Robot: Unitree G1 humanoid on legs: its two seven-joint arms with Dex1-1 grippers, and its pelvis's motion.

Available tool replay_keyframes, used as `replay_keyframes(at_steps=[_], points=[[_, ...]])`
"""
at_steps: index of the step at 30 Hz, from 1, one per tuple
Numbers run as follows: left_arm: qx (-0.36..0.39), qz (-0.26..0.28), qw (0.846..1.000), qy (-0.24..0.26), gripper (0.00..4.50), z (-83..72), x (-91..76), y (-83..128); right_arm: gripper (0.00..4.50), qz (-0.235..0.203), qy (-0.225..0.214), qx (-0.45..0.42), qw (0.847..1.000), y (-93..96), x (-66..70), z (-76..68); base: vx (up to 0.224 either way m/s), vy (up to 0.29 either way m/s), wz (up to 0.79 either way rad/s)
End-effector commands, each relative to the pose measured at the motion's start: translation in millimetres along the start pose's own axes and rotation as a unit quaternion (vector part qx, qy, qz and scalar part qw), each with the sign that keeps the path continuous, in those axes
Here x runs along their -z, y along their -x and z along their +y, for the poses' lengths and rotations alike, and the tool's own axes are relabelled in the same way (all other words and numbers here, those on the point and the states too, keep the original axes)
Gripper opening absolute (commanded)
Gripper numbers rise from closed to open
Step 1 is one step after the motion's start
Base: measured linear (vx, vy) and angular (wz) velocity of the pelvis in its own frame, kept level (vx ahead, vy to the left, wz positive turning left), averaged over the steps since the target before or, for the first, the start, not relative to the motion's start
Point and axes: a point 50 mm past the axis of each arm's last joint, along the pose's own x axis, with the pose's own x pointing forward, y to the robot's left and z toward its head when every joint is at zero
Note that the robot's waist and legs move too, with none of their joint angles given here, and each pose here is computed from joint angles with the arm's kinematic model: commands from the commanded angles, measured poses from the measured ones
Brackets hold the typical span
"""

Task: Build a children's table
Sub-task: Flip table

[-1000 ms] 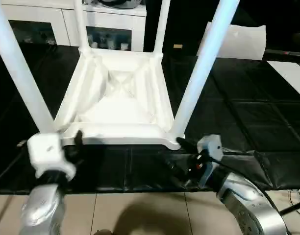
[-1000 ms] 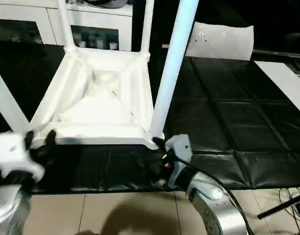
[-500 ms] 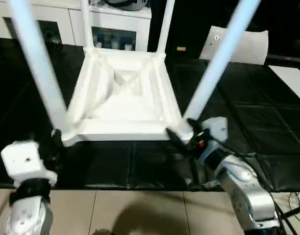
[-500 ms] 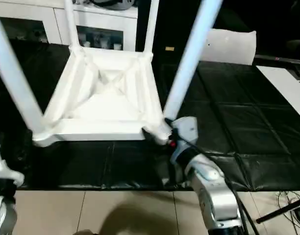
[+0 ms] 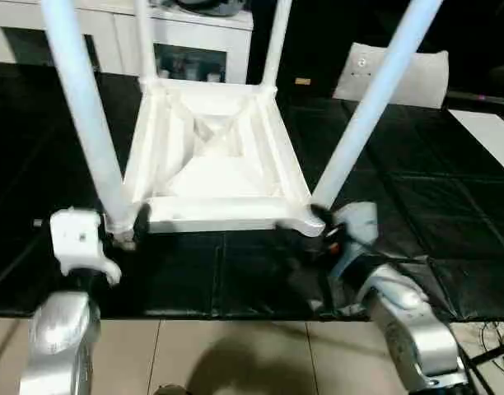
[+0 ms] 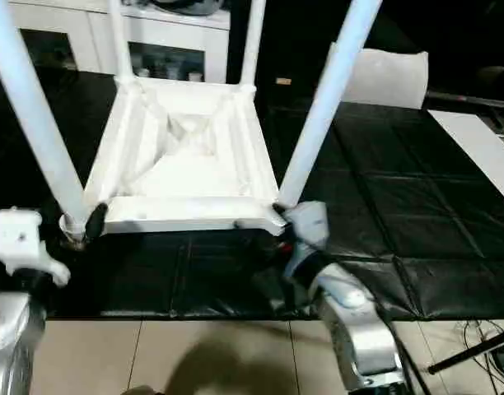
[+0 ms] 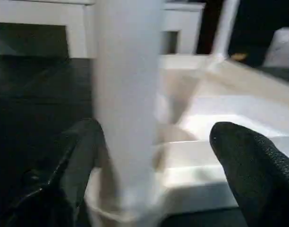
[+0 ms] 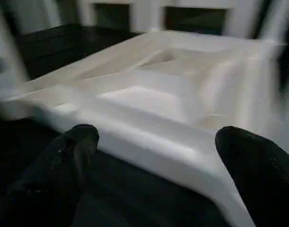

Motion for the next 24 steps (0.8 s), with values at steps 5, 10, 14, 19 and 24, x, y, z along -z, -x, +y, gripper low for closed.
replay_keyframes(at_steps=[5,10,14,19,24], points=[[-0.01,0.007,1.0,-0.002,4.45,0.0,2.5,-11,4.5,0.02,0.002,-0.026,0.999,-1.0,2.7,0.6,0.0,0.0,0.0],[-0.005,0.017,1.0,0.014,4.27,-2.2,6.3,-19,4.5,0.028,-0.002,-0.062,0.998,-4.0,2.9,7.5,0.0,0.0,0.0],[-0.011,0.021,1.0,0.012,3.89,0.5,7.5,-26,4.5,0.04,-0.002,-0.084,0.996,-6.0,4.7,11.9,0.0,0.0,0.0],[-0.009,0.028,1.0,0.01,3.54,3.0,8.6,-34,4.5,0.042,0.005,-0.104,0.994,-10.0,4.5,13.1,0.0,0.0,0.0],[-0.004,0.029,1.0,0.01,3.15,1.7,9.1,-38,4.5,0.04,0.018,-0.103,0.994,-14.5,4.4,11.8,0.0,0.0,0.0]])
